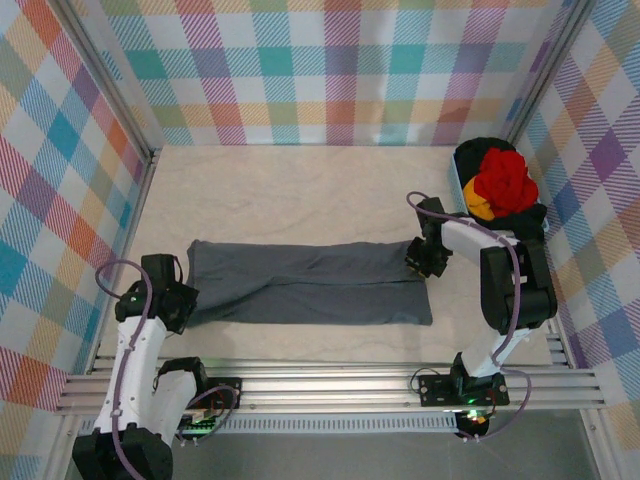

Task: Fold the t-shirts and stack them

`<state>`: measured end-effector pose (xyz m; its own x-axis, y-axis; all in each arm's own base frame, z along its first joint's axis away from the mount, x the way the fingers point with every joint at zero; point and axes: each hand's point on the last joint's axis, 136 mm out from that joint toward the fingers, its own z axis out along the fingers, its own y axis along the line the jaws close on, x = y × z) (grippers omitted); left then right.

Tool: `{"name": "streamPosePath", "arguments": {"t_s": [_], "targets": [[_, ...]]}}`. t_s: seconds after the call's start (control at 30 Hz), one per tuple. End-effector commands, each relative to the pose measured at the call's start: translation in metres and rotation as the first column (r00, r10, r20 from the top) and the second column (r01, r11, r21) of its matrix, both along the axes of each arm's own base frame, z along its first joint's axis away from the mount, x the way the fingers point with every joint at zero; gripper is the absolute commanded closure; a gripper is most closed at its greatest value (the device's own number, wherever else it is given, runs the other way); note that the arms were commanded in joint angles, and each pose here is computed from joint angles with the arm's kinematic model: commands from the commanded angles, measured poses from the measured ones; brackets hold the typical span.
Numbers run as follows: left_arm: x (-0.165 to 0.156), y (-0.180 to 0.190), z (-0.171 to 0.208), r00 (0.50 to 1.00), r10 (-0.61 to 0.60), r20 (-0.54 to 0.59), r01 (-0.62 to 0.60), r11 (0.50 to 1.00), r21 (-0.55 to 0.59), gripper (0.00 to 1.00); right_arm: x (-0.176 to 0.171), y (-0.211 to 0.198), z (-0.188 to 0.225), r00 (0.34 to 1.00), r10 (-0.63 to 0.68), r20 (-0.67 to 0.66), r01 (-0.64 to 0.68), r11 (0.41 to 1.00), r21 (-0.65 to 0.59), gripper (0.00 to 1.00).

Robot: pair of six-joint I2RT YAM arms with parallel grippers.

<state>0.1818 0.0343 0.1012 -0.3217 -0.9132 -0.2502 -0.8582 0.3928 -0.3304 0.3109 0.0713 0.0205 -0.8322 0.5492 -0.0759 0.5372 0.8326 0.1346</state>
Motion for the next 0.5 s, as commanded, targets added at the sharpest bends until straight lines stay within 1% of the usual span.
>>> {"name": "streamPosePath", "arguments": {"t_s": [0.0, 0.13, 0.3, 0.47], "targets": [[-0.010, 0.009, 0.012, 0.999, 0.038, -0.019, -0.037, 0.998, 0.055, 1.00, -0.002, -0.003, 0.004, 1.000, -0.010, -0.017, 0.010, 1.000, -0.023, 0.82], [-0.017, 0.009, -0.003, 0.997, 0.051, -0.054, -0.048, 0.997, 0.058, 1.00, 0.001, -0.002, 0.008, 1.000, -0.012, -0.007, 0.011, 1.000, -0.016, 0.82], [0.006, 0.016, -0.018, 0.998, 0.043, -0.047, -0.039, 0.996, 0.085, 1.00, 0.003, 0.001, 0.016, 1.000, 0.002, 0.016, -0.002, 1.000, -0.010, 0.82], [0.019, 0.026, -0.035, 0.988, 0.028, -0.152, -0.007, 0.991, 0.133, 1.00, 0.003, 0.000, 0.019, 1.000, 0.009, 0.022, -0.009, 1.000, -0.016, 0.82]]}}
